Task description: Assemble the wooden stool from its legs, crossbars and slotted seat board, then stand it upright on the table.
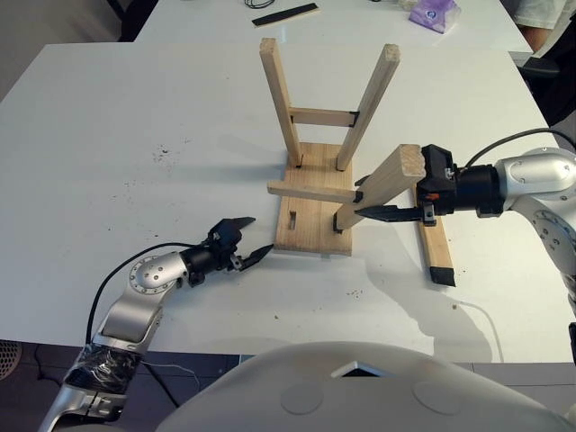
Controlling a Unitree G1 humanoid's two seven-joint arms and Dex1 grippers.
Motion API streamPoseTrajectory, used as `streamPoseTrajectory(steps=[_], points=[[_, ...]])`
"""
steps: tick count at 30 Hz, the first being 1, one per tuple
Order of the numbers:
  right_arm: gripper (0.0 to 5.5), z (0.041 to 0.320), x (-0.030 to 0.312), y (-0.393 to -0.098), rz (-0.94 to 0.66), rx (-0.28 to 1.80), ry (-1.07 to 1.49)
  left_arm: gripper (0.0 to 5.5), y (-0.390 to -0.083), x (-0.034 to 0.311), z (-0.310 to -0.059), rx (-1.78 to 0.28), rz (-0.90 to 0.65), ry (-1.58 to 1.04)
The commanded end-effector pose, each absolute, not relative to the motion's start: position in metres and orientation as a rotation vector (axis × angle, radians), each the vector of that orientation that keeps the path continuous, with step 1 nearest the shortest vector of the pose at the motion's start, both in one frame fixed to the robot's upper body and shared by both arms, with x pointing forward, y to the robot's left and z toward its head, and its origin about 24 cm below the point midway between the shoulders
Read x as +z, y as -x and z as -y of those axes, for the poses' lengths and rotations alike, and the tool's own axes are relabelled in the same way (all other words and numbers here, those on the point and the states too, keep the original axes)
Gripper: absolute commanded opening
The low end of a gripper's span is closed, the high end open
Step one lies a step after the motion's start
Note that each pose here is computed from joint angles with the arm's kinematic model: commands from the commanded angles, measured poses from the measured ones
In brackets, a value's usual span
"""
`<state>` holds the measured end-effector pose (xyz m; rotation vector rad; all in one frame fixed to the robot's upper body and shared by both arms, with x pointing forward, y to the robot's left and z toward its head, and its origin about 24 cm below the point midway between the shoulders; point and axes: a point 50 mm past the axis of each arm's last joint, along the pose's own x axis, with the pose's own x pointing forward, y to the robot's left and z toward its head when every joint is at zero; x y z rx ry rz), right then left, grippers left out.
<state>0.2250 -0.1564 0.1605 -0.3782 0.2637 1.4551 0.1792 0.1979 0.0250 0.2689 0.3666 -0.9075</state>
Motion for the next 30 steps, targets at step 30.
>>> streamPoseTrajectory(steps=[30], points=[[2.03,0.172,0.065,-0.219,-0.745,1.515,0.423,3.75,-0.174,0.019,-0.188,-0.895,-0.406,-0.268]])
